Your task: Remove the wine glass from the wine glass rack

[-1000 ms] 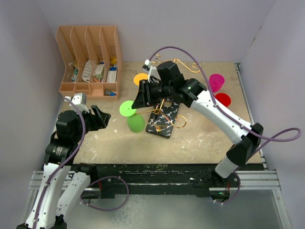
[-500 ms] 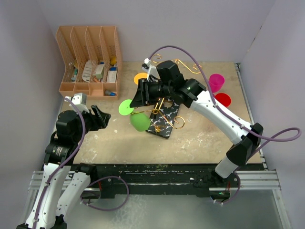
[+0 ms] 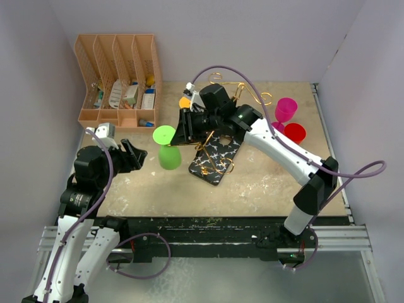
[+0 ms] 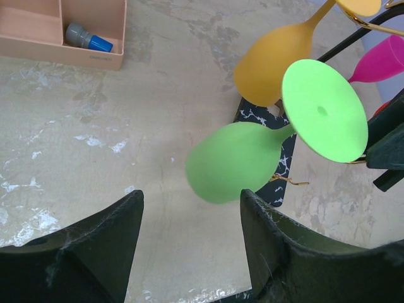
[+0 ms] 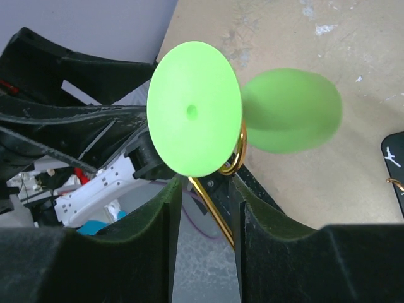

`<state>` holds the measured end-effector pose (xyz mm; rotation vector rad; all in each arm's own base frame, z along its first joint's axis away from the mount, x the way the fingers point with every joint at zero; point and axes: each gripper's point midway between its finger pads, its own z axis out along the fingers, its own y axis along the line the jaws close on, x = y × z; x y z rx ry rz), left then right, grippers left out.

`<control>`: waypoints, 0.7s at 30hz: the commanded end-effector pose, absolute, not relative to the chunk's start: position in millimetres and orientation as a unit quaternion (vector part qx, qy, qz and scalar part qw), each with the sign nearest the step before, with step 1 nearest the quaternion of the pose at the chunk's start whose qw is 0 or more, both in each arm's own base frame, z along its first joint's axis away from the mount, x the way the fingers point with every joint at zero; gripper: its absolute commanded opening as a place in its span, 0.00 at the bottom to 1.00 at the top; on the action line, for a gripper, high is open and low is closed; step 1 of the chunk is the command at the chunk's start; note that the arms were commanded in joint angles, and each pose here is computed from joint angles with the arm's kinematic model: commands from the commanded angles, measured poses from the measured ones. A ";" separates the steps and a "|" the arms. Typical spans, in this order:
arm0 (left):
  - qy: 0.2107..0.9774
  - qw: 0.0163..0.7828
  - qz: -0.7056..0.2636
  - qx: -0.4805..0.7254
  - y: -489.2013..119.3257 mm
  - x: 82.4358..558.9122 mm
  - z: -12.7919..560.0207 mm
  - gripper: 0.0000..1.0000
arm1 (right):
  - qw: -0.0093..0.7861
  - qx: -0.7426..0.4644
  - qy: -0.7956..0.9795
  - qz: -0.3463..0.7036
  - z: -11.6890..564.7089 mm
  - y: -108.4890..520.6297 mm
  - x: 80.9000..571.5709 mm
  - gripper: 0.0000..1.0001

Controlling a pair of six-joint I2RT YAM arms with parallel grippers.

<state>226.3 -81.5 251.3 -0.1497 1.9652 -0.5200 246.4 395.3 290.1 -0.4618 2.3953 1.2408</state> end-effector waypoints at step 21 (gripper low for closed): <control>0.807 0.543 -0.224 -0.060 -93.4 286.4 286.2 0.64 | 0.275 -0.165 0.851 0.415 324.8 401.2 281.8 0.43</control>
